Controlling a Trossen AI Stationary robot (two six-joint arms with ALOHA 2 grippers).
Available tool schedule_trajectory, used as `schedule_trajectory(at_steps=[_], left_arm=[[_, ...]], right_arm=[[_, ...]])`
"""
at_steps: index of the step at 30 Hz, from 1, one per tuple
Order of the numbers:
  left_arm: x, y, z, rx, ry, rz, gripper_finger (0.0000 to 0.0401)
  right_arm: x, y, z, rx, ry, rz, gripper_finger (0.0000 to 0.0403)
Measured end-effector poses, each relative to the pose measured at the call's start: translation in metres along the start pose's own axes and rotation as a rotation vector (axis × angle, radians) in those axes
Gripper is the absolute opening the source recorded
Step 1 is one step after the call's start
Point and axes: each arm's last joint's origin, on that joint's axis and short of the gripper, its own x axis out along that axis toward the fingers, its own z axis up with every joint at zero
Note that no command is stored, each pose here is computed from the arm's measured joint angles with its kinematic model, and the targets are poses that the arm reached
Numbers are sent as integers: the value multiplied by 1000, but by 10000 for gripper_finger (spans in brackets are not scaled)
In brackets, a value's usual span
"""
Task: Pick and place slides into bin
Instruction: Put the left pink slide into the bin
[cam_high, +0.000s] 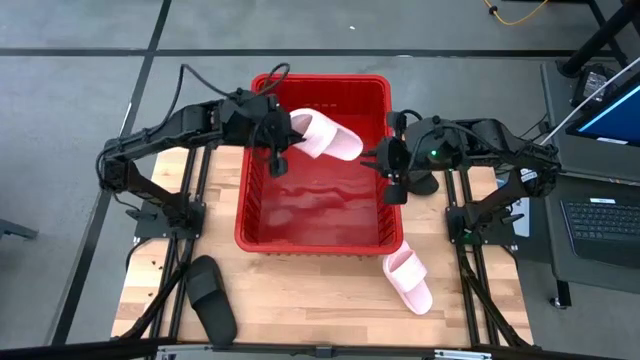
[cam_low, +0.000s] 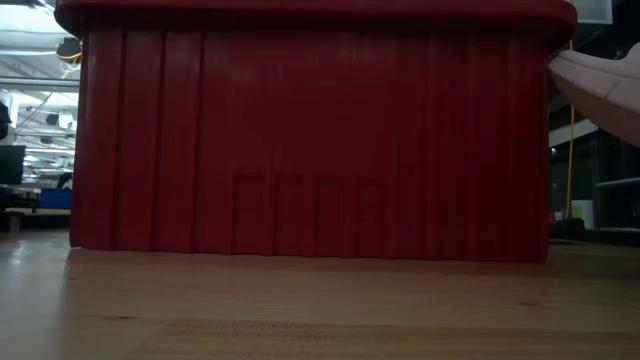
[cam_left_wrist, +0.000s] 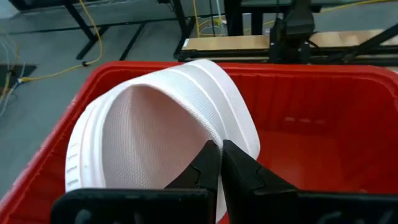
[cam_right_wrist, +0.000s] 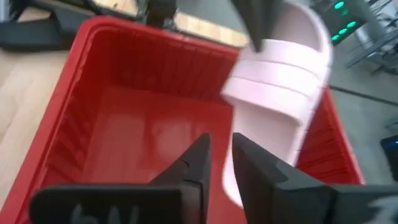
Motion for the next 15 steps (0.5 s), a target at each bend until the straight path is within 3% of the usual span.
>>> schedule_trajectory(at_steps=[7, 15], left_arm=[[32, 19, 2, -49, -33, -12, 3], [65, 47, -8, -143, 14, 62, 3]], right_arm=[[0, 1, -5, -9, 38, 58, 8], [0, 0, -13, 2, 113, 67, 4]])
